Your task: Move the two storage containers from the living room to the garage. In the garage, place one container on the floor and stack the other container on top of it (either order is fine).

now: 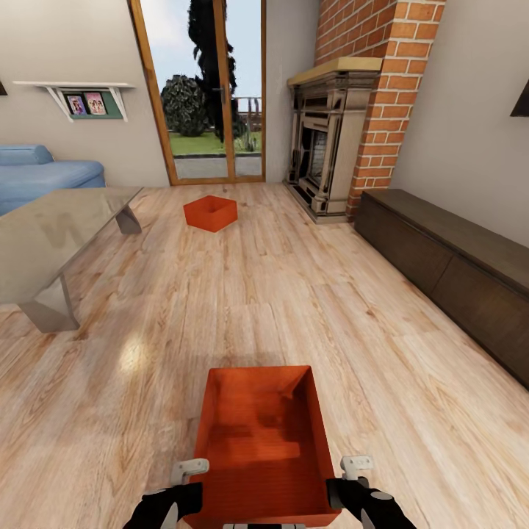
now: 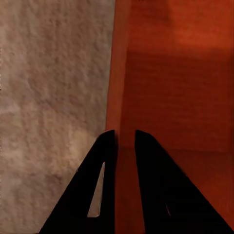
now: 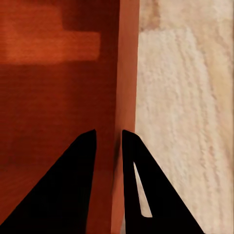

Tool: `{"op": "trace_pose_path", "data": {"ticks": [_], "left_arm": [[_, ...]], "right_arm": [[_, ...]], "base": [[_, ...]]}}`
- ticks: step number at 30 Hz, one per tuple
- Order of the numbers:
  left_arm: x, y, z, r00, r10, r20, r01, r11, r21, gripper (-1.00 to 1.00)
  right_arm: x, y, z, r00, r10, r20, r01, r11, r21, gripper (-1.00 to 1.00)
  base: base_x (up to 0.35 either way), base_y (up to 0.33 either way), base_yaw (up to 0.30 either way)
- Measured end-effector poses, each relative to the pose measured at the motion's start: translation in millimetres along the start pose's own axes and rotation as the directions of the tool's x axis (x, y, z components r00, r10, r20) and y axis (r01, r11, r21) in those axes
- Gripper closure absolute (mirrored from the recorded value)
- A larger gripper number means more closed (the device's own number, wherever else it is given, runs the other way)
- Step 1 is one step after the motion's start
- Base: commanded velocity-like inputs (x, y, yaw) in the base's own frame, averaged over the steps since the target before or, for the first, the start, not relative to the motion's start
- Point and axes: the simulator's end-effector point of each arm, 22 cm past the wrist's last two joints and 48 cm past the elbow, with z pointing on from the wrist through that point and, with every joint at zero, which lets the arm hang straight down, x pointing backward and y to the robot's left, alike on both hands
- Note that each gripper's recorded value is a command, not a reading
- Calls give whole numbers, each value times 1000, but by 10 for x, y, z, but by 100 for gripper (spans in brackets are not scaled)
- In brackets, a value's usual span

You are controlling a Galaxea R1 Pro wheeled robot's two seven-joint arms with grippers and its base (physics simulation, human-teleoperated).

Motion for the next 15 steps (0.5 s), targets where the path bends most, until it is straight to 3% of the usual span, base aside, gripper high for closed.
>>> {"op": "trace_pose_path", "data": {"ticks": [15], "left_arm": [[-12,14,2,1000,3,6,-3,1000,-3,100]], "right_arm": [[-1,-3,0,1000,1,0,-1,1000,2,100]], "base": [[0,0,0]]}}
